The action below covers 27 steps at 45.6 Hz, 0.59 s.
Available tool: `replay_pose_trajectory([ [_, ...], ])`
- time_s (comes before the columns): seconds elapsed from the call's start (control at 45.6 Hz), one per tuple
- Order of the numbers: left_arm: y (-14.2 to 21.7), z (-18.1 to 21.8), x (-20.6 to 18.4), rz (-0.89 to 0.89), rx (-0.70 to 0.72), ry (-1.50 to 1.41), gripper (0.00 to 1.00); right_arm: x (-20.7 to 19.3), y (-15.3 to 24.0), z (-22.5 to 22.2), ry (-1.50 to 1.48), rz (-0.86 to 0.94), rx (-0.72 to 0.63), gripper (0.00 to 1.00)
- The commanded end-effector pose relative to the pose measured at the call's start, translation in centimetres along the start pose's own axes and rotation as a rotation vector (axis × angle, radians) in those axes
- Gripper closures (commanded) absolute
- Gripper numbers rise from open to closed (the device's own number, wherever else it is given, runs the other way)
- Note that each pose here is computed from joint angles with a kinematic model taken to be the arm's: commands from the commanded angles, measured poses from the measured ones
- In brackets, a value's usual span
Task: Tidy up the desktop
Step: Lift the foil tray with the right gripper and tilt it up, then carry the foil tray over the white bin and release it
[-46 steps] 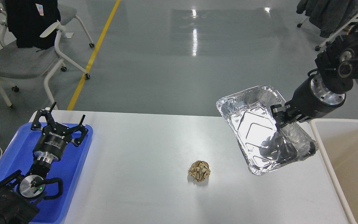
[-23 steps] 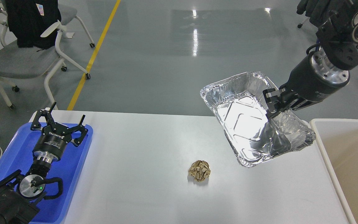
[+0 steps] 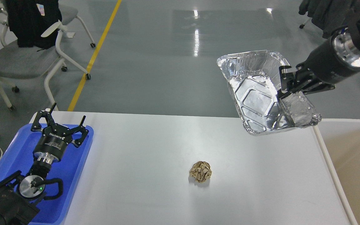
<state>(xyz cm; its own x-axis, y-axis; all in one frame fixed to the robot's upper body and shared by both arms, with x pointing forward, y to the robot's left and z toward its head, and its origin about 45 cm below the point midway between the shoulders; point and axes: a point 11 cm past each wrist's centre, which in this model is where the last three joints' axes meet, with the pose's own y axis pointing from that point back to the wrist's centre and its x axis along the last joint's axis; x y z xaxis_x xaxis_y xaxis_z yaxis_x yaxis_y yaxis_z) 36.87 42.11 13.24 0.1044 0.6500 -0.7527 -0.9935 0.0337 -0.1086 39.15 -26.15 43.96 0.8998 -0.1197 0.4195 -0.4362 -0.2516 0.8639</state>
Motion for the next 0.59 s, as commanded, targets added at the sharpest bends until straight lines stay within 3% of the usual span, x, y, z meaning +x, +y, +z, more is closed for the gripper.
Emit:
replay_pose_trajectory([
  [0.0, 0.0, 0.0, 0.0, -0.001, 0.0, 0.001, 0.01, 2.7, 0.1, 9.2, -0.223, 0.116, -0.039, 1.0],
  [0.066, 0.0, 0.0, 0.0, -0.001, 0.0, 0.001, 0.01, 2.6, 0.1, 13.5, -0.308, 0.147, -0.076, 1.0],
  [0.088, 0.0, -0.1, 0.0, 0.0, 0.001, 0.001, 0.01, 2.1, 0.0, 17.1, -0.375, 0.165, -0.113, 1.0],
  [0.285, 0.0, -0.1, 0.0, 0.0, 0.001, 0.001, 0.01, -2.4, -0.1, 29.0, -0.584, 0.206, -0.285, 1.0],
  [0.57, 0.0, 0.0, 0.0, 0.0, 0.0, 0.0, 0.01, -9.7, 0.0, 39.1, -0.775, 0.283, -0.473, 1.0],
])
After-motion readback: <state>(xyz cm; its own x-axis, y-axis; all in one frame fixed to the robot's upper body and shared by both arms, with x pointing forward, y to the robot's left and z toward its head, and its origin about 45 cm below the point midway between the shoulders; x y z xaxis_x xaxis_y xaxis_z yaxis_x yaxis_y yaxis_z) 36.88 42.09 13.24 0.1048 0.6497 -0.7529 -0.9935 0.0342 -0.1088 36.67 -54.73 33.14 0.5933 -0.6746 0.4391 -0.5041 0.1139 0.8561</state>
